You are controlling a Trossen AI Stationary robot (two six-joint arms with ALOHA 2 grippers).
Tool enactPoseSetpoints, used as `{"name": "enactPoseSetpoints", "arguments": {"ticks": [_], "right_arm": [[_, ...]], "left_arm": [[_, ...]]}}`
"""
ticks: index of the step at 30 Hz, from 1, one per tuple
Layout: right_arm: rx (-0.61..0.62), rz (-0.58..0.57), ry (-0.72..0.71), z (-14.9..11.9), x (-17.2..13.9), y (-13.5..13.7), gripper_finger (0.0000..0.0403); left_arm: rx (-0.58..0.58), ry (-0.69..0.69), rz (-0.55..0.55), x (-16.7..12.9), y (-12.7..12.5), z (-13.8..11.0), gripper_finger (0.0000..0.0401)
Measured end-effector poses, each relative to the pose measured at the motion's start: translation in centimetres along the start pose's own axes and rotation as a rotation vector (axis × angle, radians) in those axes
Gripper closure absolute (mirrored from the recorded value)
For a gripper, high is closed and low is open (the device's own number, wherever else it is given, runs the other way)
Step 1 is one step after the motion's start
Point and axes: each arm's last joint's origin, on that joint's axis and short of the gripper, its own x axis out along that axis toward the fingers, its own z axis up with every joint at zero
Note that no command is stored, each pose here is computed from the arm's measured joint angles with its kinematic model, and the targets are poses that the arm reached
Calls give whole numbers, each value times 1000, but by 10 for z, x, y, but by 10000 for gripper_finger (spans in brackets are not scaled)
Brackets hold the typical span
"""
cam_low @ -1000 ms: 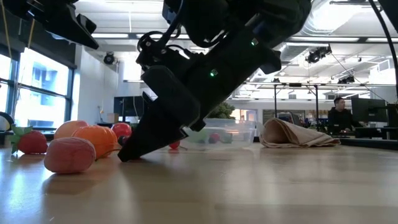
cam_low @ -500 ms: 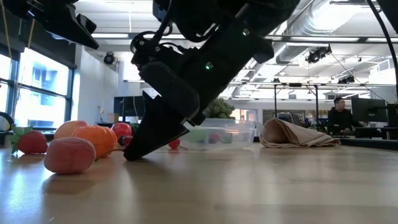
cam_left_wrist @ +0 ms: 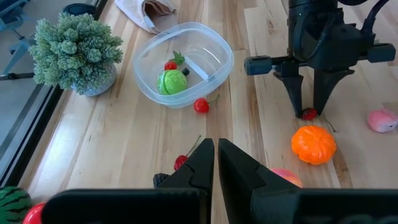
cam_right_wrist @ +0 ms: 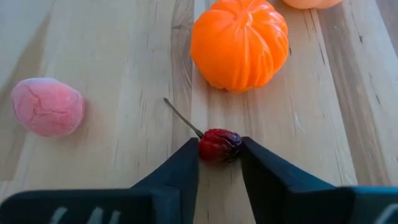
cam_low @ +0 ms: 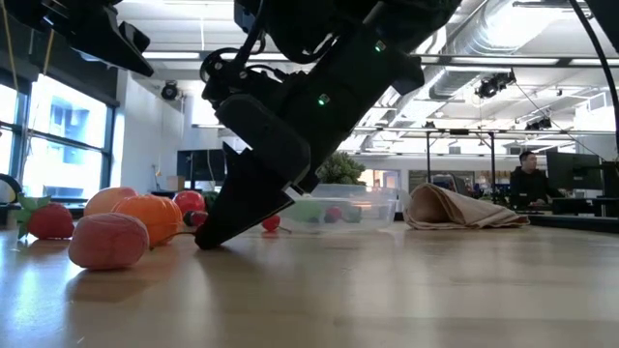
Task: Pick and placing Produce into tupperware
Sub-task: Put the bottom red cherry into the container
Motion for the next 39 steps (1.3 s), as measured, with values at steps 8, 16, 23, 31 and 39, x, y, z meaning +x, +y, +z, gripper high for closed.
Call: {"name": "enactPoseSetpoints", "arguments": {"ticks": [8, 16, 23, 31, 39], "right_arm": [[0, 4, 1, 0, 0, 0, 323], [-17, -17, -19, 3, -4, 0, 324], [-77, -97, -12, 14, -37, 2, 325], [-133, -228, -92, 43, -110, -4, 325], [-105, -343, -183, 61, -186, -38, 325]], "left_arm": [[0, 0, 0, 0, 0, 0, 387], [0, 0, 0, 0, 0, 0, 387], [0, 1, 0, 0, 0, 0, 387], [0, 0, 0, 0, 0, 0, 387], [0, 1, 0, 0, 0, 0, 387]]}}
